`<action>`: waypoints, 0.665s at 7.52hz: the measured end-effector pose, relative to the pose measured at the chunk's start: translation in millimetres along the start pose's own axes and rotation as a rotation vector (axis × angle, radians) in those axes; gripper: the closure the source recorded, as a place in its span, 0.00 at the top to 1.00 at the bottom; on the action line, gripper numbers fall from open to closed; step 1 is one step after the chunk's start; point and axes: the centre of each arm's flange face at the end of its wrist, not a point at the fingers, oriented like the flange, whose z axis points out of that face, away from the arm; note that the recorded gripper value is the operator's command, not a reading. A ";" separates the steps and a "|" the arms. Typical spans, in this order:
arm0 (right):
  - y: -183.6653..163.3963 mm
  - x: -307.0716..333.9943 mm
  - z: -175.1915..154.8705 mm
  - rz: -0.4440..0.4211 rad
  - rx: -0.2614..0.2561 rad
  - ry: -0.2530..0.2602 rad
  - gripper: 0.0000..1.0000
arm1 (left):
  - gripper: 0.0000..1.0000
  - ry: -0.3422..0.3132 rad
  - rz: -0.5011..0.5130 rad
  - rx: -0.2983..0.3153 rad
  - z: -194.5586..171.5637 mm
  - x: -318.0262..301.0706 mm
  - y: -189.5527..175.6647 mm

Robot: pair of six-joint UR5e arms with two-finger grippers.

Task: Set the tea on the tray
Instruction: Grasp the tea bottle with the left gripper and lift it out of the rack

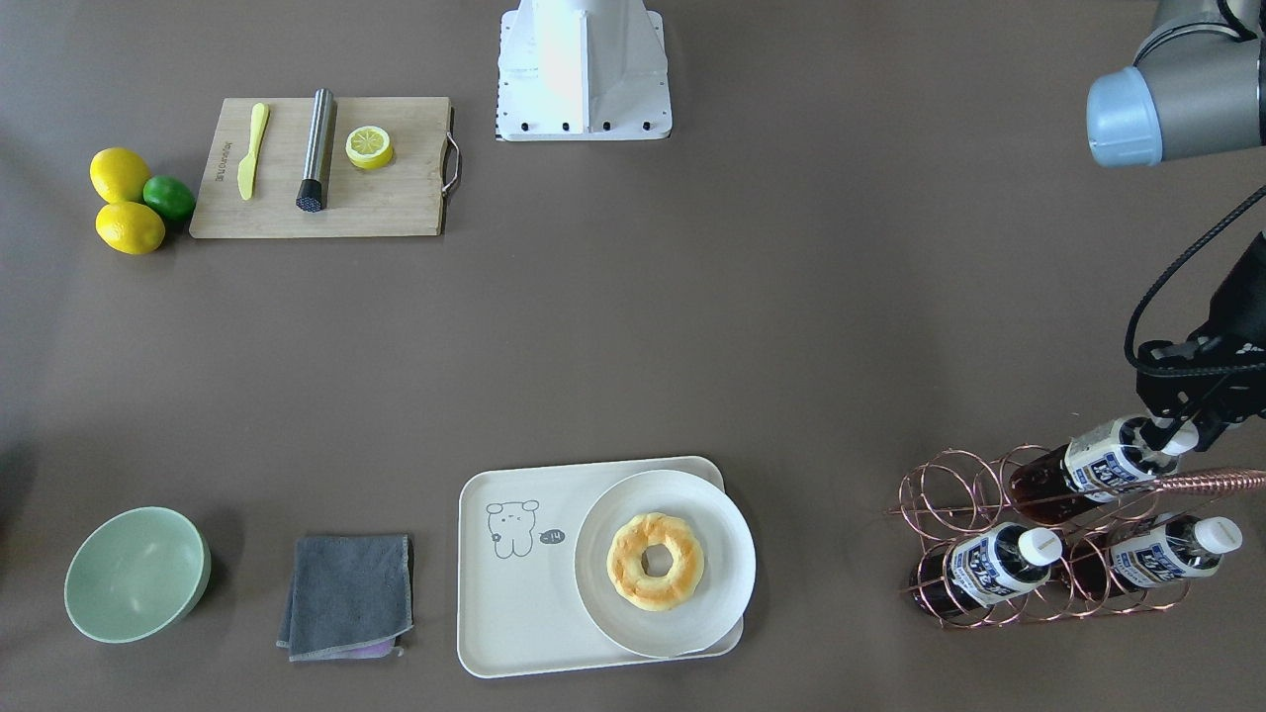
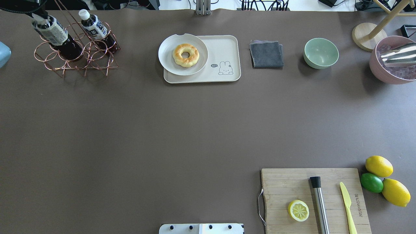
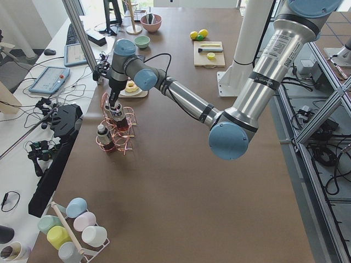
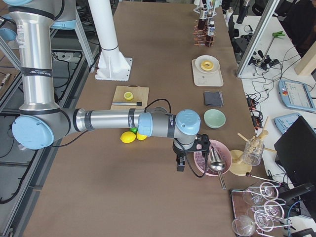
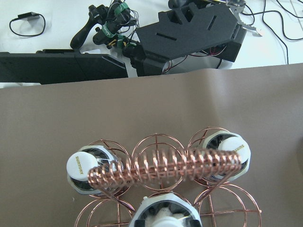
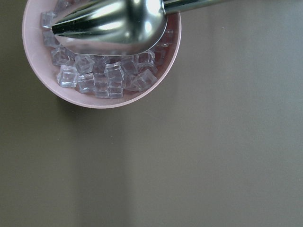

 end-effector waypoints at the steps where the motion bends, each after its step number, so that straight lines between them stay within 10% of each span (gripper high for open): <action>1: 0.0 0.0 0.0 0.001 0.000 0.000 1.00 | 0.00 -0.008 0.004 0.004 -22.3 4.2 -4.5; 5: 1.7 1.2 1.3 0.003 -0.003 -0.001 1.00 | 0.00 -0.032 -0.003 0.012 -101.5 24.3 -0.7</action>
